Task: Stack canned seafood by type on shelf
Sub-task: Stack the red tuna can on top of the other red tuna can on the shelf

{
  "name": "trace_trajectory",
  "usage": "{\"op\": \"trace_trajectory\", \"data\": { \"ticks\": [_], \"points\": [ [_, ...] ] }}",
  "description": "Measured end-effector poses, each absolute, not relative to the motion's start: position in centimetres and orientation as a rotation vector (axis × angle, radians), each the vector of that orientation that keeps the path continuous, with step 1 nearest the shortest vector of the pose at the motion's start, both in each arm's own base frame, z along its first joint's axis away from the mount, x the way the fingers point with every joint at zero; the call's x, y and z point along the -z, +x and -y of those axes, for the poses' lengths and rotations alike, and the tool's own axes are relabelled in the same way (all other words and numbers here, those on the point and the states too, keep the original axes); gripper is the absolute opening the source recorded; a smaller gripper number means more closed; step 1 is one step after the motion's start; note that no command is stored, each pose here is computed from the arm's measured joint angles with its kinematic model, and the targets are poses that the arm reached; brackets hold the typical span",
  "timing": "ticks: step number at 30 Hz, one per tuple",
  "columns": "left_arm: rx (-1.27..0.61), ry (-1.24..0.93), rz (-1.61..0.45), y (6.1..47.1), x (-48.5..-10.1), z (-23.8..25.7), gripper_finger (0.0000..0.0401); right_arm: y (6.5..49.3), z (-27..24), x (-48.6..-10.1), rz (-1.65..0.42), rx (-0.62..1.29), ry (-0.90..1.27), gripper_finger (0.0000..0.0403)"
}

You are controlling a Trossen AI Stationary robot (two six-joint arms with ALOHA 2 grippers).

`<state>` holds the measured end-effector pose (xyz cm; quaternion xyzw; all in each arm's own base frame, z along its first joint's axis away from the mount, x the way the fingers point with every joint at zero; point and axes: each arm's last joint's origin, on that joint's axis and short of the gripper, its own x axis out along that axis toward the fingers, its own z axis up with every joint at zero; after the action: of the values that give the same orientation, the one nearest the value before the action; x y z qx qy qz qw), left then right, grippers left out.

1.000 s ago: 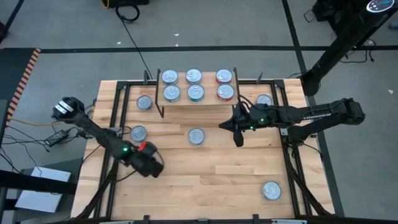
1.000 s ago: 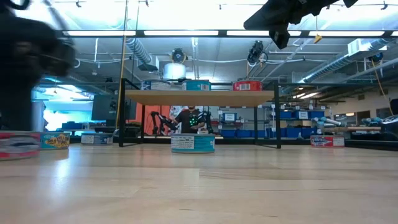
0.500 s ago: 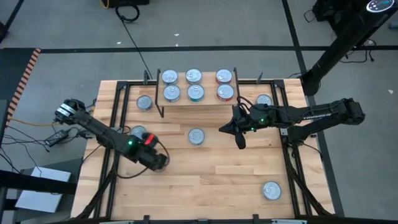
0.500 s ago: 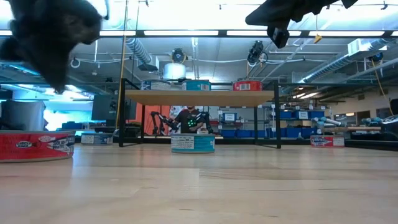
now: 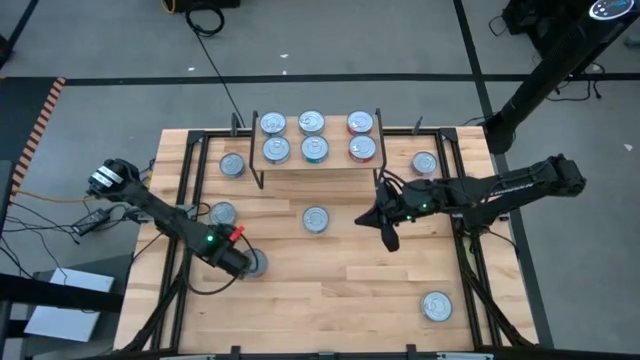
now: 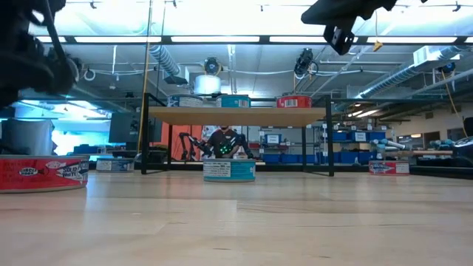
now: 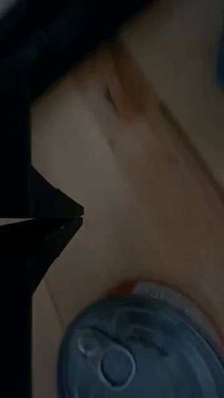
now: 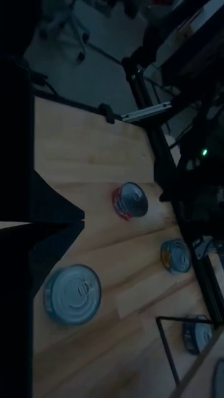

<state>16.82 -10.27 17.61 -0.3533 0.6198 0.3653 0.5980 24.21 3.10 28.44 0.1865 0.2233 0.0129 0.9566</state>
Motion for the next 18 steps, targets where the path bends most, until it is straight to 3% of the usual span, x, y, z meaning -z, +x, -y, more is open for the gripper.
{"op": "trace_trajectory", "data": {
  "ticks": [10, 18],
  "points": [
    [-0.611, -0.958, -1.176, 19.0, -16.1, 11.2, 0.0000, 23.8, -5.4, -28.4, -0.480, -0.097, 0.455, 0.0005],
    [-0.532, -1.011, -1.070, 21.1, -14.1, 12.3, 0.0000, 23.3, -7.2, -28.4, -0.512, -0.155, 0.498, 0.0005]
  ]
}}
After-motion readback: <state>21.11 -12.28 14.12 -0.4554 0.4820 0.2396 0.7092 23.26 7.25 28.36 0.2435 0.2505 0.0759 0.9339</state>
